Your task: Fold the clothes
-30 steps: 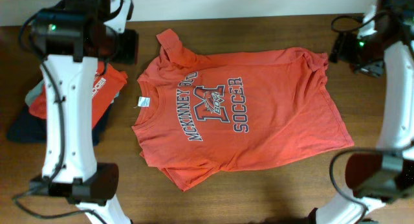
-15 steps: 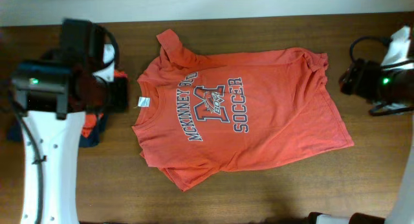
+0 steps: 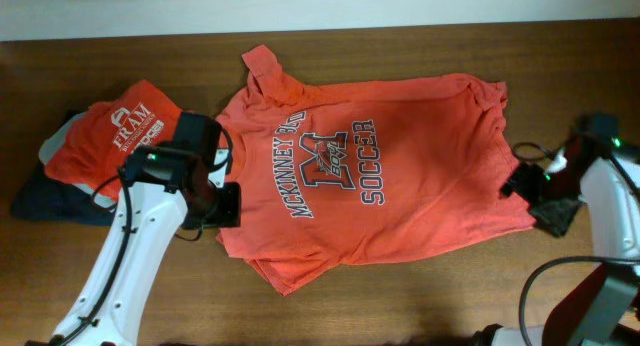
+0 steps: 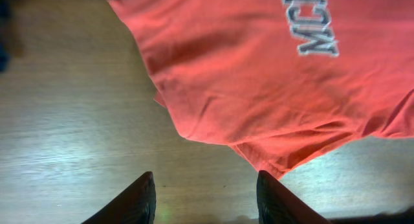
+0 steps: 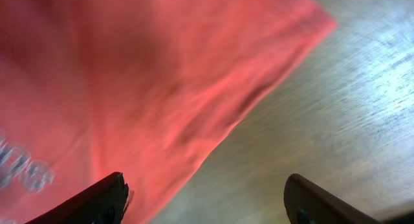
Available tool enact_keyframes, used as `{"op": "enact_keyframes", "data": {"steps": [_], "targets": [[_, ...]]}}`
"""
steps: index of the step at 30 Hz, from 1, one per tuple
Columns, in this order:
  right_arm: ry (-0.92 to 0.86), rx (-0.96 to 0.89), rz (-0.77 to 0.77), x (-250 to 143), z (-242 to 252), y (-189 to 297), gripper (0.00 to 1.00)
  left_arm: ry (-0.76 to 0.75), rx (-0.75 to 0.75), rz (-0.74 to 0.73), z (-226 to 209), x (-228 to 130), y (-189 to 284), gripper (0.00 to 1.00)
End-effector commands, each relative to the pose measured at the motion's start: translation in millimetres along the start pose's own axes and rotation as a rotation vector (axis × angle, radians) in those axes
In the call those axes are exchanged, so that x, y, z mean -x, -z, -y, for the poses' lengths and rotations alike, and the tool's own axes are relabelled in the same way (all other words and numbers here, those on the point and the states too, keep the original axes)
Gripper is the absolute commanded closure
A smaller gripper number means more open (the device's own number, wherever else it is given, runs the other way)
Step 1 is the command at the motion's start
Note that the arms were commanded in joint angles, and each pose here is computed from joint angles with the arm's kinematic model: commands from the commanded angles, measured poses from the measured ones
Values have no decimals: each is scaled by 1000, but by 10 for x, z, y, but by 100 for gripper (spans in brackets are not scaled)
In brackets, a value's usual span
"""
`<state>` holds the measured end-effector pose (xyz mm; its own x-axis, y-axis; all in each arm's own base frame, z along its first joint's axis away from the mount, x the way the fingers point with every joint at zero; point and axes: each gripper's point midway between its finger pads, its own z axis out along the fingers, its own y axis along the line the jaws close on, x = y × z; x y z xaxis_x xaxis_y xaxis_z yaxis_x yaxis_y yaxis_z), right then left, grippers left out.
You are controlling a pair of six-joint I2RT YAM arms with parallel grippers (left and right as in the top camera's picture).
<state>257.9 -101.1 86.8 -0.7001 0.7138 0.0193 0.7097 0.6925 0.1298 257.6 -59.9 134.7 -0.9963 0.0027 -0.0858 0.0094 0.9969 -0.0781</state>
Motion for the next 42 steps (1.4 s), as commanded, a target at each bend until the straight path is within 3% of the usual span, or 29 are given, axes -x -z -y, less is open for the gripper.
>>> {"op": "enact_keyframes", "data": {"steps": [1, 11, 19, 26, 28, 32, 42], "targets": [[-149, -11, -23, -24, 283, -176, 18, 12, -37, 21, 59, -2, -12, 49], [-309, 37, -22, -56, 466, -656, 20, 7, -48, 74, 83, 126, -4, 38], [-342, 81, 55, 98, 429, -762, 36, 8, -48, 73, 84, 125, -4, 38], [-363, 81, 108, 130, 477, -904, 64, 8, -46, 65, 79, 106, -5, 38], [-365, 62, 114, 132, 517, -906, 79, 9, -46, 62, 79, 99, -6, 38], [-368, 61, 126, 190, 561, -811, 96, 9, -46, 62, 78, 98, -6, 38], [-490, -74, 246, 326, 1020, -66, 96, 9, -45, 61, 77, 96, -6, 37]]}}
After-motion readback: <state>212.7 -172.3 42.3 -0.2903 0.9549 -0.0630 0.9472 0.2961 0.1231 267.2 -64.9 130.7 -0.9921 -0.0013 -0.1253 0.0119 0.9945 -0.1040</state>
